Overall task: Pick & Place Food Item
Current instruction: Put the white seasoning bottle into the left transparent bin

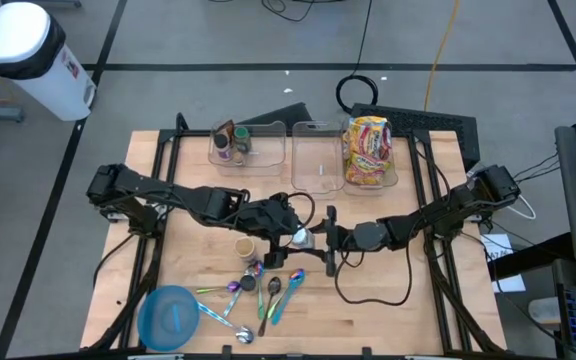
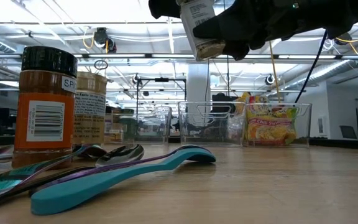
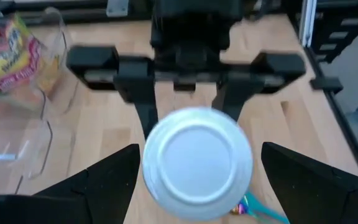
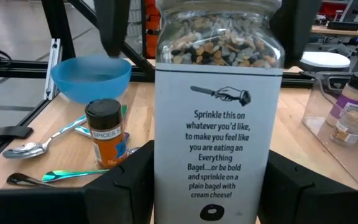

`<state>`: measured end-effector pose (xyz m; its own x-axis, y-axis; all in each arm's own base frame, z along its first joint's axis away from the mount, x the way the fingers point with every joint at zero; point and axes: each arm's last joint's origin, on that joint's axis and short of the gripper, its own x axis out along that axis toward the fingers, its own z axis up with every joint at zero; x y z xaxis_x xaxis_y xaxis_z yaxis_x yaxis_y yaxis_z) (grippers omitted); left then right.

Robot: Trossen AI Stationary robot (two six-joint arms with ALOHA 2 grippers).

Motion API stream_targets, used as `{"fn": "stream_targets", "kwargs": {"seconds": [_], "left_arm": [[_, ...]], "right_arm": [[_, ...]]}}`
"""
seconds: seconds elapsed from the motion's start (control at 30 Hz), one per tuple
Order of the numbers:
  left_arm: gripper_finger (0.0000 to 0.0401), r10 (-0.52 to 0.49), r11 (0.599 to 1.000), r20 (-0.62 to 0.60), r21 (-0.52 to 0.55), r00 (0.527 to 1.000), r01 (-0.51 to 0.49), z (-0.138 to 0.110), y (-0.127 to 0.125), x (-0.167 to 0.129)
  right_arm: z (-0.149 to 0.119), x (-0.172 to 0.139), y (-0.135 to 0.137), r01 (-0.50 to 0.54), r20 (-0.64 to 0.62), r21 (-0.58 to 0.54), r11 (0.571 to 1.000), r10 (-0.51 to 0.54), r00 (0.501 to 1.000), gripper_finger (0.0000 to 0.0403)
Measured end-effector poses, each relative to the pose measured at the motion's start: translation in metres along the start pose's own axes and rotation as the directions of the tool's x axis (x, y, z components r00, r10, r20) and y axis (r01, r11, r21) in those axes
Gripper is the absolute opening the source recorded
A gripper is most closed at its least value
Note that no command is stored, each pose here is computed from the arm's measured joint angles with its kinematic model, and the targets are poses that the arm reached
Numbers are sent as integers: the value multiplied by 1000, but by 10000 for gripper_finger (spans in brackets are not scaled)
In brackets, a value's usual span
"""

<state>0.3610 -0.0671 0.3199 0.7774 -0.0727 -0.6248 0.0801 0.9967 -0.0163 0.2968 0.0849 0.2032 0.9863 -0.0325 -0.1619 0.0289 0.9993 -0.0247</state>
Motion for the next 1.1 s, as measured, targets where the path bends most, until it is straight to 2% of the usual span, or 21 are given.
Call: {"fn": "stream_targets", "kwargs": {"seconds": [0.1, 0.17, 0.37, 0.57, 0.63, 0.73, 0.8, 0.87, 1.0, 1.1], "left_arm": [[334, 6, 1000, 5, -7, 1000, -6, 1, 2, 0], [317, 9, 1000, 4, -8, 1000, -9, 1, 2, 0], [207, -15, 1000, 28, -12, 1000, 15, 3, 2, 0], [208, 38, 999, 14, 4, 999, -38, 3, 4, -14], [208, 64, 998, 5, 4, 998, -64, 2, 5, -28], [208, 120, 993, 26, -5, 992, -120, 4, 11, -60], [208, 216, 976, 54, -34, 975, -214, 5, 18, -79], [208, 304, 951, 71, -74, 950, -299, 5, 27, -97], [208, 451, 880, 13, -176, 893, -442, -2, 57, -117], [208, 539, 799, -77, -267, 838, -539, -10, 94, -121]], "right_arm": [[0, 0, 0, 0, 0, 0, 1000, 0, 1000, 189], [0, 0, 0, 0, 0, 0, 1000, 0, 1000, 189], [0, 0, 0, -2, -1, 2, 1000, 2, 1000, 189], [1, 0, 0, 0, 10, -36, 999, 0, 1000, 190], [5, -1, -1, 7, 21, -17, 1000, -7, 1000, 227], [7, -5, -2, 13, 4, -21, 1000, -13, 1000, 322], [7, -9, -3, -1, -24, -29, 1000, 0, 1000, 371], [10, -12, -3, -7, -28, -23, 1000, 7, 1000, 384], [12, -14, -5, 0, -28, -20, 1000, 0, 1000, 354], [12, -14, -4, -5, -32, -23, 1000, 5, 999, 336]]}}
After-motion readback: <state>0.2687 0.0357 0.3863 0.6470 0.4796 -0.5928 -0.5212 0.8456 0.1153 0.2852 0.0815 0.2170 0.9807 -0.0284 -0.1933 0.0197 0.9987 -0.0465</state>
